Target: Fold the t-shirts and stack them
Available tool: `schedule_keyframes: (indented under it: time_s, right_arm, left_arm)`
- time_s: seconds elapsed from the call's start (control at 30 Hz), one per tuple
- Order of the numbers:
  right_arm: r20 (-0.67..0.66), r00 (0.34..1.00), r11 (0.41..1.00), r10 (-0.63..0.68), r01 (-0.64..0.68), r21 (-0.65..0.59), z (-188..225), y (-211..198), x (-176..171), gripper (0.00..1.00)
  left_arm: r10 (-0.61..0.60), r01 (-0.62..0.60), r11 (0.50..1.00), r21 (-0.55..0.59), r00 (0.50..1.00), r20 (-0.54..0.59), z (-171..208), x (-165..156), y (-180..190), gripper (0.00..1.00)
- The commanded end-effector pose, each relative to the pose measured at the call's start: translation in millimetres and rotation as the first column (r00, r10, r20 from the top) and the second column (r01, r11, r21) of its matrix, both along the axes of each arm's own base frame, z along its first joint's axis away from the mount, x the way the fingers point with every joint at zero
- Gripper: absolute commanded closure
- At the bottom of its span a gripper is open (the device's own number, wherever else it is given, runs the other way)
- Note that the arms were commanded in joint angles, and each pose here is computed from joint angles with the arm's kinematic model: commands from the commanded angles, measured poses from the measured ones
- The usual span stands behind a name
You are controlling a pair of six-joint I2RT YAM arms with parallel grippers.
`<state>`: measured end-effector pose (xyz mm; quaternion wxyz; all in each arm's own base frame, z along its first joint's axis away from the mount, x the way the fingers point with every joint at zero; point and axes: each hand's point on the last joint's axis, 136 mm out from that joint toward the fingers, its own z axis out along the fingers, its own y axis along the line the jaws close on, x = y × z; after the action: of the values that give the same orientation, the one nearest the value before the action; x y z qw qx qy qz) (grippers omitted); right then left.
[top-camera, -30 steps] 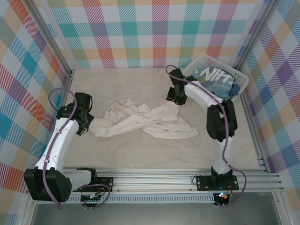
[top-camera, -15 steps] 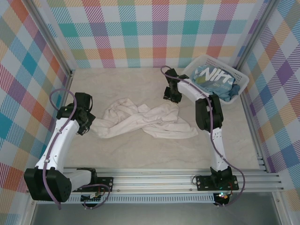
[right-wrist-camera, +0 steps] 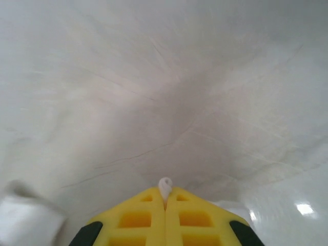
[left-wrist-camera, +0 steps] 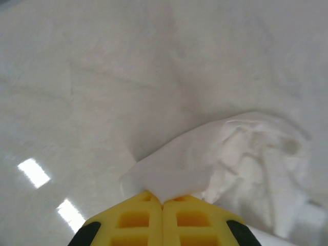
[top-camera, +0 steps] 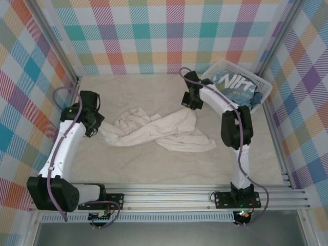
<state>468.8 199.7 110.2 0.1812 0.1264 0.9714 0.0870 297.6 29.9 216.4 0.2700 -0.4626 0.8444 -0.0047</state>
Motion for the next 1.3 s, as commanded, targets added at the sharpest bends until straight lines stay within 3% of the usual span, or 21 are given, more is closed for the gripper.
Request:
schedule_keyframes:
  time_s: [0.0, 0.17, 0.37, 0.57, 0.7, 0.8, 0.9, 1.07, 1.27]
  right_arm:
    - [0.267, 0.963, 0.998, 0.028, -0.044, 0.053, 117.2, -1.7, 12.4, 1.0]
    - [0.498, 0.867, 0.992, 0.02, -0.081, 0.101, 227.5, -12.9, 4.7, 1.0]
    - [0.711, 0.703, 0.978, -0.018, -0.135, 0.157, 330.6, -32.4, -39.3, 1.0]
    - [0.821, 0.566, 0.965, -0.074, -0.167, 0.202, 392.5, -62.1, -111.6, 1.0]
    - [0.827, 0.553, 0.949, -0.098, -0.198, 0.245, 404.9, -69.0, -142.6, 1.0]
    - [0.815, 0.566, 0.931, -0.125, -0.217, 0.294, 405.4, -65.9, -148.2, 1.0]
    - [0.781, 0.611, 0.917, -0.128, -0.228, 0.328, 393.7, -53.3, -133.3, 1.0]
    - [0.661, 0.744, 0.871, -0.097, -0.258, 0.418, 352.4, -10.9, -84.4, 1.0]
    - [0.599, 0.797, 0.815, -0.073, -0.299, 0.497, 317.7, 24.8, -21.1, 1.0]
  left_arm:
    - [-0.017, 0.015, 1.0, 0.014, 0.986, 0.166, 59.6, 31.0, 1.3, 1.0]
    - [-0.004, -0.018, 0.999, 0.05, 0.914, 0.406, 158.6, 53.9, 8.7, 1.0]
    - [0.03, -0.114, 0.99, 0.083, 0.744, 0.668, 262.7, 24.3, 25.6, 1.0]
    - [0.043, -0.18, 0.982, 0.066, 0.539, 0.841, 334.5, -29.9, 36.3, 1.0]
    - [0.02, -0.166, 0.984, 0.065, 0.466, 0.884, 370.2, -38.0, 33.7, 1.0]
    - [0.007, -0.131, 0.99, 0.059, 0.457, 0.89, 381.6, -21.6, 27.4, 1.0]
    - [-0.008, -0.086, 0.995, 0.057, 0.492, 0.871, 374.9, 11.9, 19.0, 1.0]
    - [-0.085, 0.027, 0.996, 0.084, 0.561, 0.823, 346.1, 90.6, -0.5, 1.0]
    - [-0.153, 0.17, 0.984, 0.061, 0.611, 0.776, 304.2, 174.4, -7.7, 1.0]
